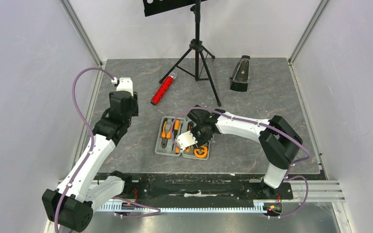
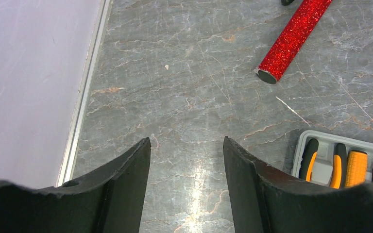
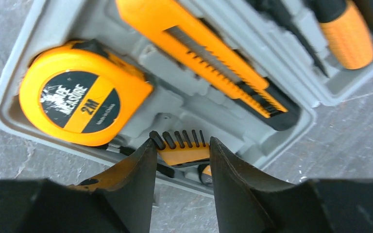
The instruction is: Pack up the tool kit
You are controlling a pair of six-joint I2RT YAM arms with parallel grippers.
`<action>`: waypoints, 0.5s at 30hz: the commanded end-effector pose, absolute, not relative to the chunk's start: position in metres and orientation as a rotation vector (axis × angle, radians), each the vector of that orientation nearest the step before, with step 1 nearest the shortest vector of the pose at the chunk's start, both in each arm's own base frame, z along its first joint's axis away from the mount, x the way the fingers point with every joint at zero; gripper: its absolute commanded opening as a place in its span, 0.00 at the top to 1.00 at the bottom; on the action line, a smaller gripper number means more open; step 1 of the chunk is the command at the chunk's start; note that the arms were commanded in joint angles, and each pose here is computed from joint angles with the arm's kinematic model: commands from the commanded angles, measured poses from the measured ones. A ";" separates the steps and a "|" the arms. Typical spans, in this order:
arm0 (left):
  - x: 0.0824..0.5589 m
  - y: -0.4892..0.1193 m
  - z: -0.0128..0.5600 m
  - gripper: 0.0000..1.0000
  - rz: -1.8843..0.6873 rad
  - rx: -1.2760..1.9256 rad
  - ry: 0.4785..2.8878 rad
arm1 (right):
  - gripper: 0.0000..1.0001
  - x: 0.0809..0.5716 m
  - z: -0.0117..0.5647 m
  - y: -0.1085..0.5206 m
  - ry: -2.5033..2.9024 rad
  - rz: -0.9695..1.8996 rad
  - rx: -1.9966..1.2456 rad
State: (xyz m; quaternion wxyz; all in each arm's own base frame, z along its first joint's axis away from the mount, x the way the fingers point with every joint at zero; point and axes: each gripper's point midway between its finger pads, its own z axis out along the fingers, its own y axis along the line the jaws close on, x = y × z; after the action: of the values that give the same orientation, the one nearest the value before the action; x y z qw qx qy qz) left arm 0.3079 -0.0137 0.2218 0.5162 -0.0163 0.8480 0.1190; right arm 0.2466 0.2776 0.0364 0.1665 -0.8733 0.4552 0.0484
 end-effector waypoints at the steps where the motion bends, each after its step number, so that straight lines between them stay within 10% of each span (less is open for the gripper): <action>1: 0.310 -0.013 0.234 0.37 0.290 -0.031 1.981 | 0.66 0.261 0.079 0.305 1.289 0.161 -2.305; 15: 0.311 -0.016 0.233 0.38 0.274 -0.026 1.984 | 0.79 0.307 0.134 0.250 2.105 0.052 -1.254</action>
State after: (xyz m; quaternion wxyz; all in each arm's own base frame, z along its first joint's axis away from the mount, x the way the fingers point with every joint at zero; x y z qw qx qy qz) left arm 0.3068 -0.0136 0.2223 0.5178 -0.0166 0.8471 0.1180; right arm 0.2834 0.2800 0.1139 0.3129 -0.6633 0.6785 0.0432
